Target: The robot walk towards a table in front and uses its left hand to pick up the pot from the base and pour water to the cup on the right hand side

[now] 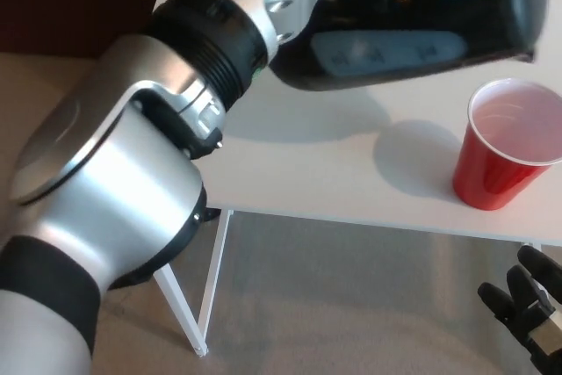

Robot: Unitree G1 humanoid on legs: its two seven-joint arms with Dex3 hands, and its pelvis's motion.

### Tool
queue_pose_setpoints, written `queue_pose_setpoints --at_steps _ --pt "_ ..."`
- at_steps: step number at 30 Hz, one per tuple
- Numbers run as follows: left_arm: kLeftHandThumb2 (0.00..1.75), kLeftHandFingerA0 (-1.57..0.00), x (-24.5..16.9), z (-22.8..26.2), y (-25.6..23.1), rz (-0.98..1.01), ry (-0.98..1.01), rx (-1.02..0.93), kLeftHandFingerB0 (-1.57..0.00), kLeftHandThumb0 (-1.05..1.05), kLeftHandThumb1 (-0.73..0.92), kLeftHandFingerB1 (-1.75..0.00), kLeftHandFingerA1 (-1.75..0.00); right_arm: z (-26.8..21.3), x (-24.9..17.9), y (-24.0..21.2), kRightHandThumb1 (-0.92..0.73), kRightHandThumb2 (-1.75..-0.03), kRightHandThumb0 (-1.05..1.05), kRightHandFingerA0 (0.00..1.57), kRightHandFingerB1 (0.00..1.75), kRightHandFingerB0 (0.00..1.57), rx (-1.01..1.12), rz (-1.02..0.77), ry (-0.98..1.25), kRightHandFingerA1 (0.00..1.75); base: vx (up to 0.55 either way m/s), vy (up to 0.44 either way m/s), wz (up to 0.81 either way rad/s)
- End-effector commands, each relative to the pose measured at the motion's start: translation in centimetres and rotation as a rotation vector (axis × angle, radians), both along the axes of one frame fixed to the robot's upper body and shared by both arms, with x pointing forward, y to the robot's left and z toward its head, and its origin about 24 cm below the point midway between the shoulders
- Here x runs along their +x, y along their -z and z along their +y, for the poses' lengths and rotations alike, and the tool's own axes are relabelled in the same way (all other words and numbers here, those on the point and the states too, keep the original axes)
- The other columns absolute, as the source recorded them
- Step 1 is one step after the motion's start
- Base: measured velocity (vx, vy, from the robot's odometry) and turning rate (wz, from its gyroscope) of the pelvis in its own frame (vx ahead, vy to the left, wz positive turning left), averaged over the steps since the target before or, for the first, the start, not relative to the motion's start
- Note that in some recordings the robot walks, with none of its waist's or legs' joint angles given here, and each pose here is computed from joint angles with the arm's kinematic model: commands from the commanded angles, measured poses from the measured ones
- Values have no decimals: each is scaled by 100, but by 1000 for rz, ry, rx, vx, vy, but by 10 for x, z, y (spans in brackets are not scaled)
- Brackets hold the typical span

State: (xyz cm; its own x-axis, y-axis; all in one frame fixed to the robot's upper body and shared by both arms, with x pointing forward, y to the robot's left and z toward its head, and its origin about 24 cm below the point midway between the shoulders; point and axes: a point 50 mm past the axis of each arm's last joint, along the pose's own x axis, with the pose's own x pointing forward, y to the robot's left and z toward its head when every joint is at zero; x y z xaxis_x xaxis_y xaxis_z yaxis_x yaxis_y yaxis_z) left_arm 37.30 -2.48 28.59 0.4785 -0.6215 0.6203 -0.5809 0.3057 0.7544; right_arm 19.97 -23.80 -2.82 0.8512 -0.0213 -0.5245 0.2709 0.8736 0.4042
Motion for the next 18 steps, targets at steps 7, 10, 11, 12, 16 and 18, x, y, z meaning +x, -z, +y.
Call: queue_pose_setpoints --at_steps 7,10,11,12,16,18 --pt "57 -96 -16 -18 -11 -284 106 93 -76 -27 53 -156 -175 -1 4 -6 -47 -97 -31 24 52 10 -33 1 2 60 0 0 0" --pt "55 -96 -16 -17 -12 -313 114 123 -79 -28 52 -149 -175 -1 6 -7 -47 -97 -30 24 50 8 -34 1 3 60 0 0 0" --pt "55 -96 -16 -17 -11 -318 122 117 -79 -28 52 -149 -175 -1 6 -7 -47 -97 -30 24 50 8 -36 1 2 60 0 0 0" --pt "55 -96 -16 -16 -10 -324 134 115 -80 -27 52 -149 -175 -1 6 -7 -47 -97 -30 27 51 9 -32 1 4 61 0 0 0" --pt "56 -97 -15 -15 -10 -323 125 139 -80 -28 54 -149 -175 -2 7 -6 -67 -61 -36 23 36 16 -27 -7 -6 50 0 0 0" --pt "57 -97 -14 -14 -11 -313 124 150 -81 -28 54 -150 -175 -2 6 -7 -68 -61 -36 25 36 15 -25 -13 -13 53 0 0 0"
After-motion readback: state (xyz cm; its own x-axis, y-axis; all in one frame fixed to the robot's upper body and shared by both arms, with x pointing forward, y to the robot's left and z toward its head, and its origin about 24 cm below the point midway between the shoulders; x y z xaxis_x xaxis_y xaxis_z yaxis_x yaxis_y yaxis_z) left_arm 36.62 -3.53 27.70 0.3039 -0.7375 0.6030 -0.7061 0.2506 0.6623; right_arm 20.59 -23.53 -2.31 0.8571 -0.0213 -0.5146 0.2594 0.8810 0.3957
